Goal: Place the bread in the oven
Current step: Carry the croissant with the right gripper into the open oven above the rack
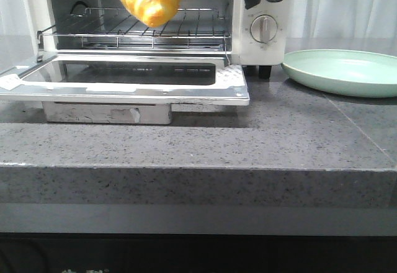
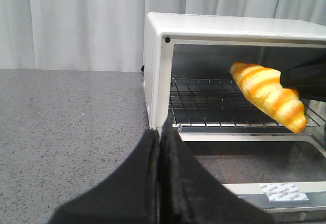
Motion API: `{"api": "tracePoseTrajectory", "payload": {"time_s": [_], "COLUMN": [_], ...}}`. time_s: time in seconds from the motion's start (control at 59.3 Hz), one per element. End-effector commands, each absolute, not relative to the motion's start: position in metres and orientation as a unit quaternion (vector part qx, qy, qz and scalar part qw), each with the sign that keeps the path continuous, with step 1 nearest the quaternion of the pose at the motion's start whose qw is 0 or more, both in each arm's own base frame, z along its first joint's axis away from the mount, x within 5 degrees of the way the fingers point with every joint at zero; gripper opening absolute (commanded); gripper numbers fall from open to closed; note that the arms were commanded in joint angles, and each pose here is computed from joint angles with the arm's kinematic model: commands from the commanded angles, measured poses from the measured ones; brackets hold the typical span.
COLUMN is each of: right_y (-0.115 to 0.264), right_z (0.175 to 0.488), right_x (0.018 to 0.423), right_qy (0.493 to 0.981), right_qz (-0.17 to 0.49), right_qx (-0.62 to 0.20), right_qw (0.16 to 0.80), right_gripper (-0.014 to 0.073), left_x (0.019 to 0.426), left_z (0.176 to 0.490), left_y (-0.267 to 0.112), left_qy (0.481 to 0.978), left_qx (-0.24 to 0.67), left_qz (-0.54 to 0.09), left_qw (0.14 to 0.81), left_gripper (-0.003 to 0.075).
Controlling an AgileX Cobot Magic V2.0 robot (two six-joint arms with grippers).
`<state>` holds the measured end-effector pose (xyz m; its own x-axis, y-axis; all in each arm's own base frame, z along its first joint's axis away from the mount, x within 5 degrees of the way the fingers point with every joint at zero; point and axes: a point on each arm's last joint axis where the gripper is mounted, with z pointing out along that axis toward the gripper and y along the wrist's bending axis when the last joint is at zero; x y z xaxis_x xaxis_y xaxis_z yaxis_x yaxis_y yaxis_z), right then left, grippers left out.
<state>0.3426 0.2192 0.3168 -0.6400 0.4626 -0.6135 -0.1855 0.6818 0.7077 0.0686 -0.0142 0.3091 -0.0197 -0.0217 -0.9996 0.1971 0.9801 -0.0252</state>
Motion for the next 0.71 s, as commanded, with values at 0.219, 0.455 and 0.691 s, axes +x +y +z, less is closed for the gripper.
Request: {"api": "tracePoseTrajectory", "payload": {"time_s": [0.219, 0.455, 0.691], "right_y": [0.2083, 0.2081, 0.2077], "right_z": [0.348, 0.3482, 0.3486], "right_x": [0.3476, 0.3478, 0.3482], "right_qy": [0.777, 0.776, 0.774], "right_qz": [0.397, 0.397, 0.396], "right_qx": [0.105, 0.105, 0.107], "right_qw": [0.478, 0.479, 0.483], "right_gripper": [0.0185, 0.0426, 0.0455], "left_x": [0.0678, 0.0678, 0.0678], "left_z": [0.3238, 0.3238, 0.3238], "left_y": [-0.0133, -0.0133, -0.0132], "left_qy": [0.677, 0.677, 0.677], "left_qx": [0.054, 0.055, 0.056], "left_qz": [-0.08, -0.079, -0.078], "left_qw": [0.729, 0.73, 0.73], "left_gripper": [-0.002, -0.002, -0.002]}}
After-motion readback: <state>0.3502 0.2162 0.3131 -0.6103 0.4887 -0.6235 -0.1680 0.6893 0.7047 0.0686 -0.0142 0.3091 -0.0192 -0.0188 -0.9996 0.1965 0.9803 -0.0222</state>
